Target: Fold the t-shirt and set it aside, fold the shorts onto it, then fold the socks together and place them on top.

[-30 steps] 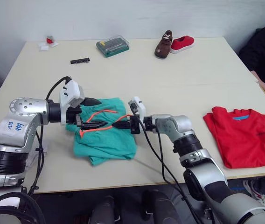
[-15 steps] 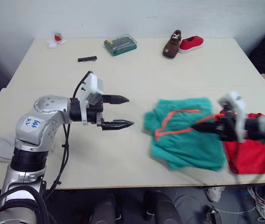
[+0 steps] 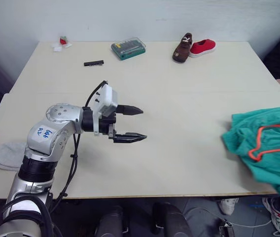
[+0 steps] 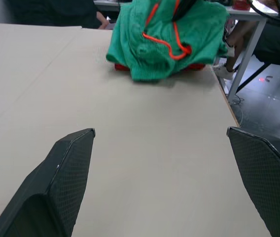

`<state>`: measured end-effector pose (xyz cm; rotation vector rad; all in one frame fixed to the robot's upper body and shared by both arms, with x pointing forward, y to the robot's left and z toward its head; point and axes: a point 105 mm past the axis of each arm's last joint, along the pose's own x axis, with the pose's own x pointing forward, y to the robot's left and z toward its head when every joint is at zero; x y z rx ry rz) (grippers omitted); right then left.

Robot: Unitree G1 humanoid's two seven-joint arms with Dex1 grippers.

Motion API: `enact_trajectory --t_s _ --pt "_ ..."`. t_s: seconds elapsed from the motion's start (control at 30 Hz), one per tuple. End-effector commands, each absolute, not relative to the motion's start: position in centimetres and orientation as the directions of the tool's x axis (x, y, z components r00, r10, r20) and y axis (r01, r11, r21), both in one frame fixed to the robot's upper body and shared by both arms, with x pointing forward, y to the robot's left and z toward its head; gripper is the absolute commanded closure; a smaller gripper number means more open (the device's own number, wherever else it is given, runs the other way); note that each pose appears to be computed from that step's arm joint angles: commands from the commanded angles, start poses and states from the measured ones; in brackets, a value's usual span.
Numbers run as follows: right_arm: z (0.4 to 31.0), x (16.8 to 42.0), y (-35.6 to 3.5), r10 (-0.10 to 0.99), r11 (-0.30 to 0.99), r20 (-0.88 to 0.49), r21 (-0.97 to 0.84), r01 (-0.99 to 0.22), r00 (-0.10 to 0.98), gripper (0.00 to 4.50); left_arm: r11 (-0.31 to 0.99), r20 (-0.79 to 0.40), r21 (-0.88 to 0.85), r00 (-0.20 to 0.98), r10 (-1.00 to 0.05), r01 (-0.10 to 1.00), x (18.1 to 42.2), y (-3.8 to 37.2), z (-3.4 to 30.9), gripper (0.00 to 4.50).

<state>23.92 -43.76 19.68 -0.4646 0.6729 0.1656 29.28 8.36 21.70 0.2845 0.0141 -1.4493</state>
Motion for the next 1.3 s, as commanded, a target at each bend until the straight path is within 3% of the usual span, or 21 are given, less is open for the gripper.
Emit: enact_trajectory --t_s 0.03,0.23,0.4,0.57,0.7,0.83,0.9,0.97,1.03,1.13,1.2,1.3 --pt "21.2 24.1 -45.8 -0.092 0.876 -0.573 -0.435 -0.207 0.814 4.49 0.082 -0.167 0.231 0.122 -0.978 0.969 28.8 8.4 22.8 0.00" --pt "18.6 23.3 -46.8 -0.101 0.901 -0.584 -0.398 -0.175 0.805 4.49 0.096 -0.172 0.230 0.138 -0.975 0.968 28.8 8.7 22.7 0.00" --pt "18.0 21.7 -48.6 -0.182 0.903 -0.564 -0.421 -0.091 0.805 3.18 0.101 -0.173 0.230 0.143 -0.975 0.968 28.9 8.8 22.6 0.00" --pt "19.9 20.3 -48.5 -0.173 0.916 -0.520 -0.396 -0.056 0.836 1.45 0.082 -0.170 0.180 0.113 -0.979 0.980 28.7 9.0 22.5 0.00" --pt "22.6 19.1 -48.8 -0.226 0.900 -0.456 -0.436 0.006 0.861 0.08 0.086 -0.174 0.188 0.120 -0.977 0.978 28.9 9.0 22.4 0.00" --pt "25.3 18.5 -49.0 -0.254 0.890 -0.363 -0.451 0.070 0.896 0.03 0.085 -0.179 0.196 0.121 -0.976 0.977 29.2 8.9 22.3 0.00" --pt "27.3 19.3 -47.8 -0.197 0.912 -0.275 -0.402 0.074 0.941 0.03 0.092 -0.176 0.201 0.128 -0.976 0.975 29.5 8.9 22.4 0.00" --pt "29.3 20.6 -45.1 -0.073 0.939 -0.183 -0.343 0.006 0.981 0.03 0.098 -0.172 0.200 0.133 -0.976 0.975 29.8 8.9 22.4 0.00" --pt "30.9 22.4 -40.2 0.133 0.955 -0.095 -0.256 -0.153 0.987 0.03 0.103 -0.185 0.210 0.143 -0.972 0.972 30.1 9.1 22.2 0.00" --pt "30.6 23.7 -28.2 0.604 0.775 -0.081 -0.172 -0.608 0.793 0.03 0.124 -0.230 0.237 0.179 -0.956 0.964 30.6 9.7 21.5 0.00" --pt "29.1 22.4 -24.0 0.762 0.615 -0.134 -0.157 -0.772 0.634 0.03 0.145 -0.243 0.250 0.207 -0.948 0.957 30.9 10.2 21.4 0.00" --pt "28.0 22.2 -19.5 0.866 0.463 -0.133 -0.146 -0.874 0.481 0.03 0.195 -0.267 0.264 0.266 -0.926 0.945 31.1 11.3 20.9 0.00"
